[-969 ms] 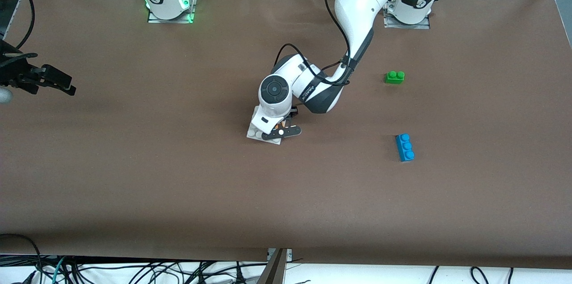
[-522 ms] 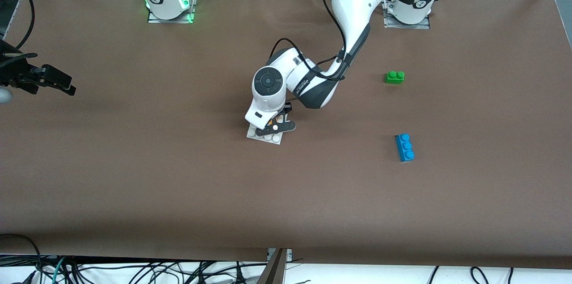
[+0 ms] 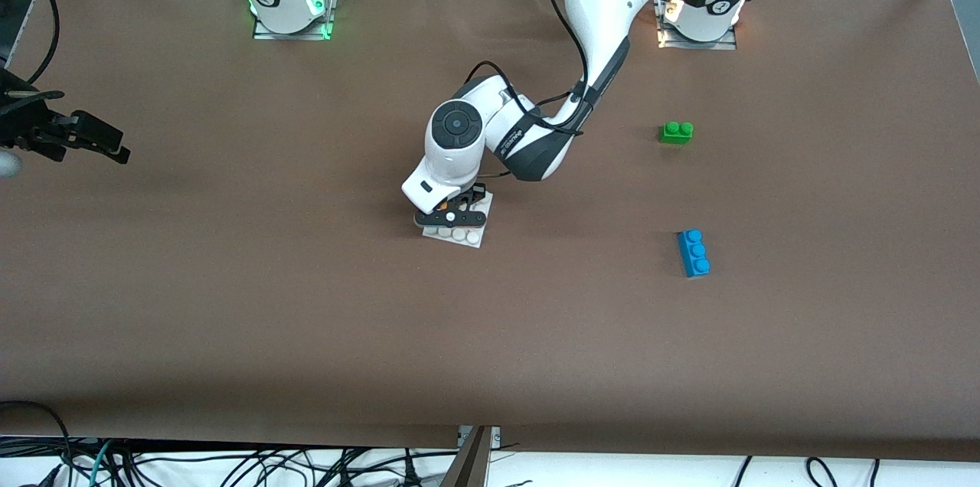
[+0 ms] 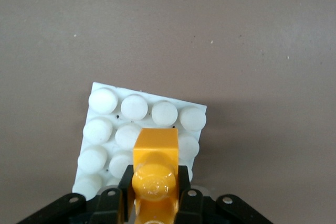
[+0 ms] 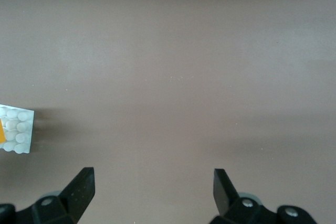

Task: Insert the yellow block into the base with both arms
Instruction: 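Lower the yellow block onto the plate studs and press with the left gripper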

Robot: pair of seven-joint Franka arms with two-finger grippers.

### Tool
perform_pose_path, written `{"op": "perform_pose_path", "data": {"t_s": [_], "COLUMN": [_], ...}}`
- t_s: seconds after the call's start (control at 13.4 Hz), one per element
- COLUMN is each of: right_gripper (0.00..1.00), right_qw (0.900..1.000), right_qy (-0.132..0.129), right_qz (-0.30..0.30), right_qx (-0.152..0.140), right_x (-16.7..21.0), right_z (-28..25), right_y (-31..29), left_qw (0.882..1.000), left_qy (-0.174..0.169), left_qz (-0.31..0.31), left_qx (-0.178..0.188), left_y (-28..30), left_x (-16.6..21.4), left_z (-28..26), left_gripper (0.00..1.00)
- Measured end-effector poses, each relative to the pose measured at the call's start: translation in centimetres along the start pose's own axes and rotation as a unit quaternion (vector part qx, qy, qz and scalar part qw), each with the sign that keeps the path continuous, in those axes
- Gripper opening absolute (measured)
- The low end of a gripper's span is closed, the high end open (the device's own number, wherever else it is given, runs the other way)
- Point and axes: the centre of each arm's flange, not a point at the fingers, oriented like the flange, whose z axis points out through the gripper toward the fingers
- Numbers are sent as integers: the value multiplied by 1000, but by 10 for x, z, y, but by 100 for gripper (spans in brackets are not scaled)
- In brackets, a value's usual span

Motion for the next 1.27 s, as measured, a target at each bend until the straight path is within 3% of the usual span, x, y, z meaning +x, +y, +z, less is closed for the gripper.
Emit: {"op": "perform_pose_path", "data": {"t_s": [0.45,1.27], "right_gripper": [100,100], "right_qw": [1000,1000], "right_qy": [0,0], "right_qz": [0,0], "right_qx": [0,0], "right_x": [0,0], "right_z": [0,0], "right_y": [0,0], "left_qw": [998,997], "left_qy": [-22,-29], "left_qz": [57,65], "left_qx": [35,41], "left_y": [-18,-14], "left_x": [5,-2], "left_z": [14,20], "left_gripper": [35,35]}}
